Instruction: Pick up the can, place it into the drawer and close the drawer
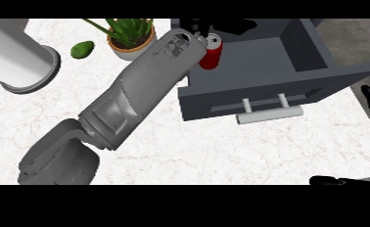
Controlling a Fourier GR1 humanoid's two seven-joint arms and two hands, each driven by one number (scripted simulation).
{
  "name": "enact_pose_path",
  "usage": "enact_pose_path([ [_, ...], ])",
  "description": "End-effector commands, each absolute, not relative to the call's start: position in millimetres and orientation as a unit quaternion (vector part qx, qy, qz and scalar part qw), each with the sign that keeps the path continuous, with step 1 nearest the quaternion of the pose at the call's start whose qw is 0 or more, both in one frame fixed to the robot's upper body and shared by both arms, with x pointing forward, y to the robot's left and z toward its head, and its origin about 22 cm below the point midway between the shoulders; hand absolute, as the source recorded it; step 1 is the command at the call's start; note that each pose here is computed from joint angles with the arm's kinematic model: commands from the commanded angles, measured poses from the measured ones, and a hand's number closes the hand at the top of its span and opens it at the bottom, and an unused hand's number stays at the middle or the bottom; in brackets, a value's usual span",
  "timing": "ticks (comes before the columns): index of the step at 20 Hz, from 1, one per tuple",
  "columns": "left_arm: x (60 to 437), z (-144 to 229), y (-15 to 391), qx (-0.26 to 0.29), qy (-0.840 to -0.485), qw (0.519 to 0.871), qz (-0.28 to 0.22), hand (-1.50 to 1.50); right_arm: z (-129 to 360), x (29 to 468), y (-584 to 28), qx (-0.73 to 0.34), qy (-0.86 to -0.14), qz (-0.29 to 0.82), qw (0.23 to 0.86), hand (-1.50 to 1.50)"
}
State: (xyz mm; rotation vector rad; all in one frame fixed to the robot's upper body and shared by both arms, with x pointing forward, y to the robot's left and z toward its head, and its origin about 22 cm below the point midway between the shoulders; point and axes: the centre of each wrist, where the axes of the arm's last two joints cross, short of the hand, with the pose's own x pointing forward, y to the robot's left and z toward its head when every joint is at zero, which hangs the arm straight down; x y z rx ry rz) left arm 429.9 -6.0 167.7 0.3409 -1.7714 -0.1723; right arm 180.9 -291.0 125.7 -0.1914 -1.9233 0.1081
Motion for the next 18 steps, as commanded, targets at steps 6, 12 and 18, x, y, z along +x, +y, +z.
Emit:
enact_pose_path([
  [6, 428.4, 172.6, -8.7, 0.114, -0.771, 0.624, -0.054, -1.5, 142.3, 181.2, -280.6, -0.167, -0.83, 0.141, 0.514, -1.5],
  [12, 421.6, 172.0, -13.6, 0.092, -0.776, 0.623, -0.025, -1.5, 153.4, 182.3, -272.8, -0.224, -0.828, 0.207, 0.47, -1.5],
  [18, 418.6, 165.8, -13.9, 0.096, -0.788, 0.608, -0.021, -1.5, 139.2, 207.3, -261.3, -0.295, -0.788, 0.298, 0.451, -1.5],
])
